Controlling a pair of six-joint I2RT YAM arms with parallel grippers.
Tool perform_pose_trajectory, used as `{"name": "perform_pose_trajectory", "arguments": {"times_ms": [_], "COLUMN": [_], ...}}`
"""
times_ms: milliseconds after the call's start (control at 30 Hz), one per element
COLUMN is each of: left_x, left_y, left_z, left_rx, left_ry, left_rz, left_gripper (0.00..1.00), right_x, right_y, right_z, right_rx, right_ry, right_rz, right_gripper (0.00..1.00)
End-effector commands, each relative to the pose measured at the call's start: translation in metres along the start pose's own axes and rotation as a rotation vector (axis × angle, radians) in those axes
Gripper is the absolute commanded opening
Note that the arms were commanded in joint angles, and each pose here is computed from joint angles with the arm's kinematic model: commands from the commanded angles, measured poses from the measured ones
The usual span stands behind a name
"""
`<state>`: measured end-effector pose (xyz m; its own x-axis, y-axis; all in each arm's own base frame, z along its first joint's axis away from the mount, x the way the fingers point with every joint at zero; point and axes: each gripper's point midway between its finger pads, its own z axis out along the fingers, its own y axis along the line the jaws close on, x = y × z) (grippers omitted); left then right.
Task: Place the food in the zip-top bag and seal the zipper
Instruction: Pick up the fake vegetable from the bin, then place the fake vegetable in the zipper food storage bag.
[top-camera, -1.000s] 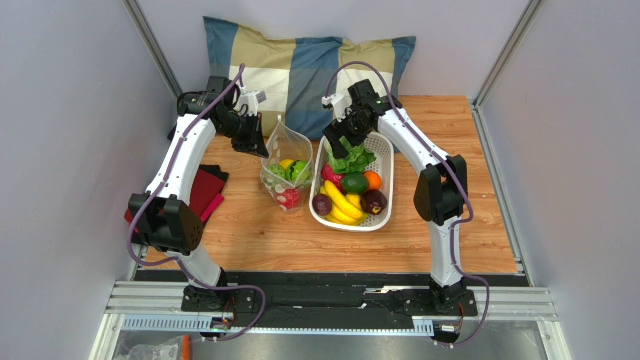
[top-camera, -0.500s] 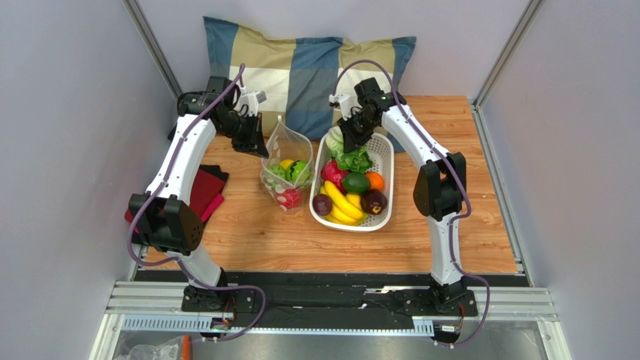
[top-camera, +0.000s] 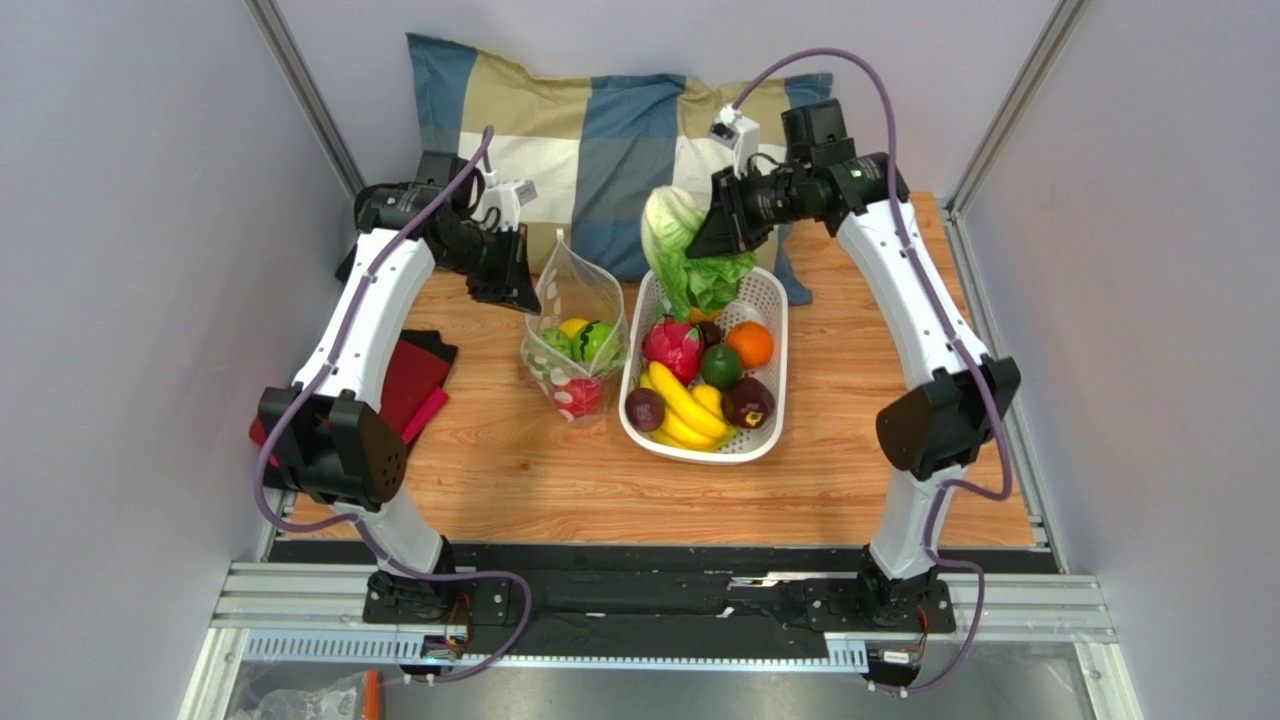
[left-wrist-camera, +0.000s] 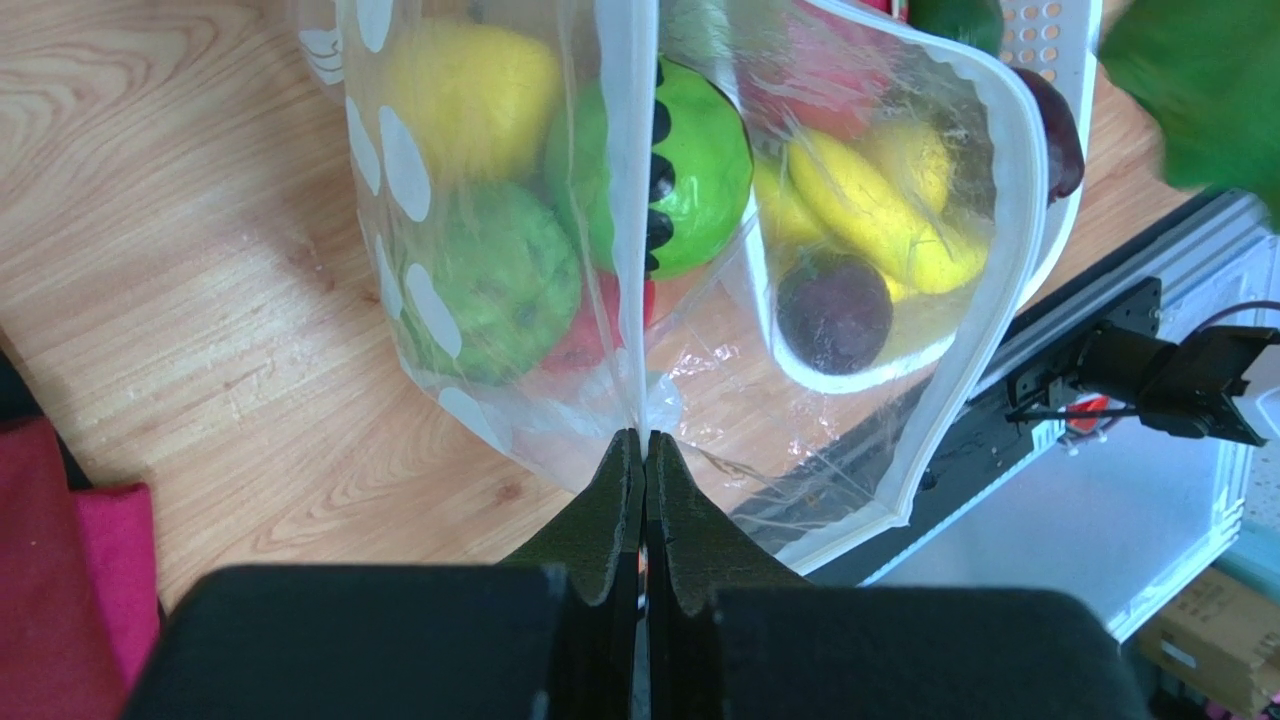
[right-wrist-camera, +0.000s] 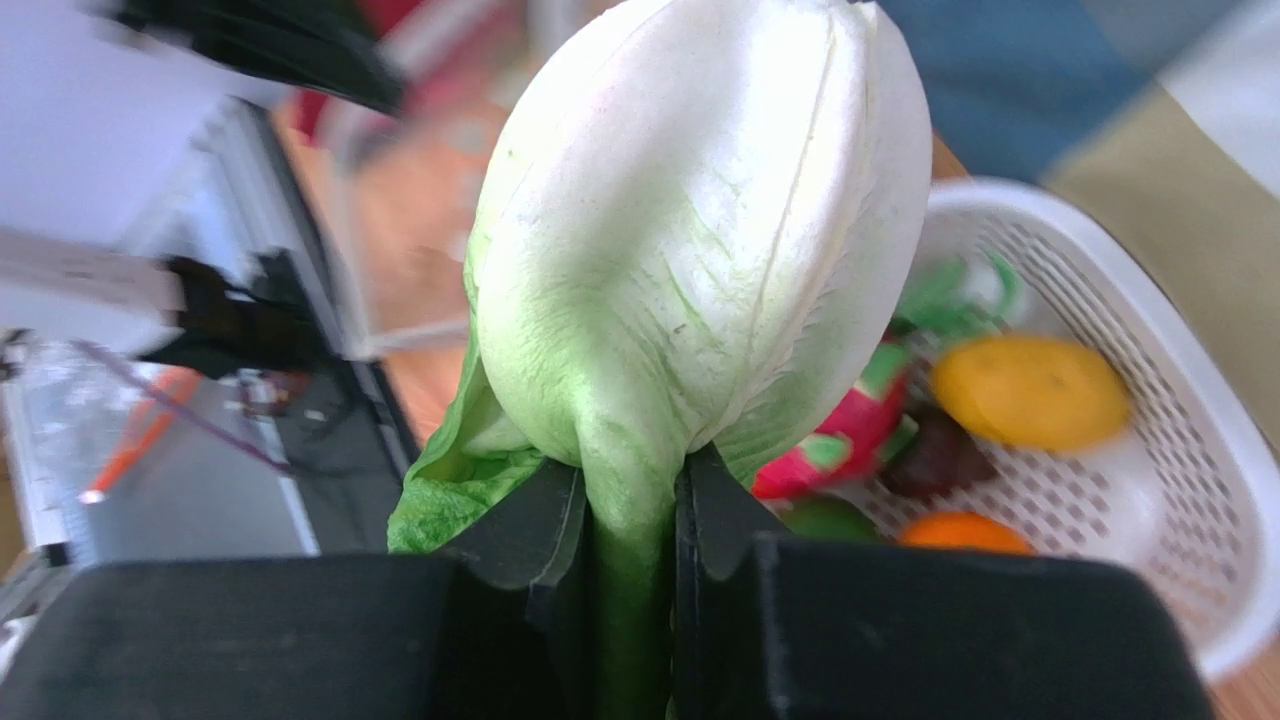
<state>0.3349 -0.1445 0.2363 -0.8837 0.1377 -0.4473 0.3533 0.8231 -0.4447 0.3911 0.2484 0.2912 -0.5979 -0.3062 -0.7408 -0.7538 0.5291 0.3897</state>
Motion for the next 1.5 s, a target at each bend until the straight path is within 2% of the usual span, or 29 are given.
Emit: {"name": "perform_pose_trajectory", "arguments": {"times_ms": [0,133,267,567,800,967,1233,1467], "left_x": [-0.008,-0.007,-0.009,-0.016,-0.014,-0.007,0.016,0.018], "left_y": [-0.016,-0.023,-0.030,-0.039,-0.051,-0.062,-0.088,-0.102], "left_z": [-0.006,-0.002,-0.001,-0.016,-0.023,-0.025,-0.015,-0.018], "left_rx": [0.012,0.007,0.013,0.018,0.064,0.102,0.140,0.209], "left_ry": [-0.054,-0.048,-0.057,-0.134,-0.162,-0.165,-0.118,-0.108], "left_rz": [0.063,0.098,0.118,0.146,0.186,0.252,0.416,0.385], "left_gripper": [0.00,0.00,0.00,0.00,0.00,0.00,0.00,0.00], "right_x": [-0.065,-0.073,-0.052,0.032,0.072,0.081,0.045,0.042], "right_y": [0.106,0.151,0.177,0.145,0.124,0.119,0.127,0.114], "right_z": [-0.041,-0.037,-0.013,0.041,0.057,0.060,0.068,0.088], "right_rx": [-0.298,-0.441,-0.509,-0.471,-0.374,-0.355,-0.434,-0.383], "right_ry": [-0.226,-0.228,-0.125,0.229,0.366,0.391,0.304,0.282], "right_rz": [-0.037,0.000,0.013,0.254,0.303,0.344,0.412,0.479], "right_gripper": [0.00,0.00,0.00,0.00,0.00,0.00,0.00,0.00]}}
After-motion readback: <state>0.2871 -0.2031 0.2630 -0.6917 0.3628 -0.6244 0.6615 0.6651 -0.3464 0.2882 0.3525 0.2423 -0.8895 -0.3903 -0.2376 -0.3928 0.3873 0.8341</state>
